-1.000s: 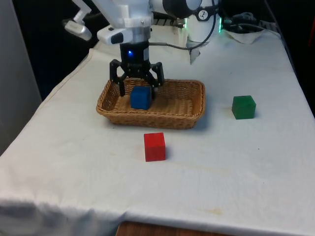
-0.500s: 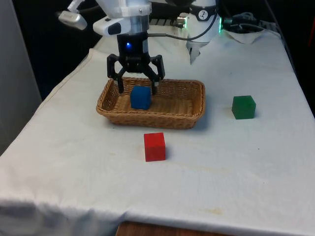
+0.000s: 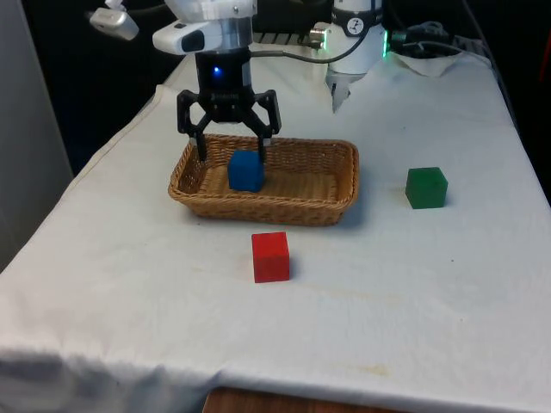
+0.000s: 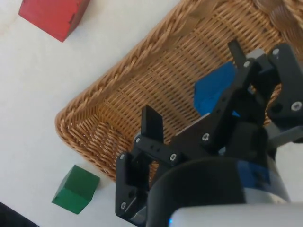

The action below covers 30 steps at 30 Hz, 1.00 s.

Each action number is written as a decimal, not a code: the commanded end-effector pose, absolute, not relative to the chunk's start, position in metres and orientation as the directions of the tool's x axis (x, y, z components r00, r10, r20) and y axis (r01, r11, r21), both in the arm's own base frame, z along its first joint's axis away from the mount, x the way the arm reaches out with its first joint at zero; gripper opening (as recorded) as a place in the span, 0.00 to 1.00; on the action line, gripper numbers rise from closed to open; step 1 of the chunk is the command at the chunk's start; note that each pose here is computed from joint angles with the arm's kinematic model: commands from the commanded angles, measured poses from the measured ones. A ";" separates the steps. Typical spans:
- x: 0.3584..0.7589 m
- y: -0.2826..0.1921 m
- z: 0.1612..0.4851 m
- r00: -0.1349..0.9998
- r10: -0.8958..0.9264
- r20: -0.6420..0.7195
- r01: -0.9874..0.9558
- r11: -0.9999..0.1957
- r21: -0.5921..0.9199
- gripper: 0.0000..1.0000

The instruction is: Pick up exactly two blocks and place them into the basket.

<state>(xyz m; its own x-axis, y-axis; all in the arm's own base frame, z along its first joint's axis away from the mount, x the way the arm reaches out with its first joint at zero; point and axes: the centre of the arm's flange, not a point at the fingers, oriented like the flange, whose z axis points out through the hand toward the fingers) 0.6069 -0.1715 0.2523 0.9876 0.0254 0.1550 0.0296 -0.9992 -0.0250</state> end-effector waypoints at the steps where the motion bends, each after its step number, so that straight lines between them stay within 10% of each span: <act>1: 0.610 -0.173 0.252 0.987 0.035 0.157 0.039 -0.999 -0.024 1.00; 30: 0.681 -0.177 0.227 0.982 0.106 0.157 0.089 -0.990 0.110 1.00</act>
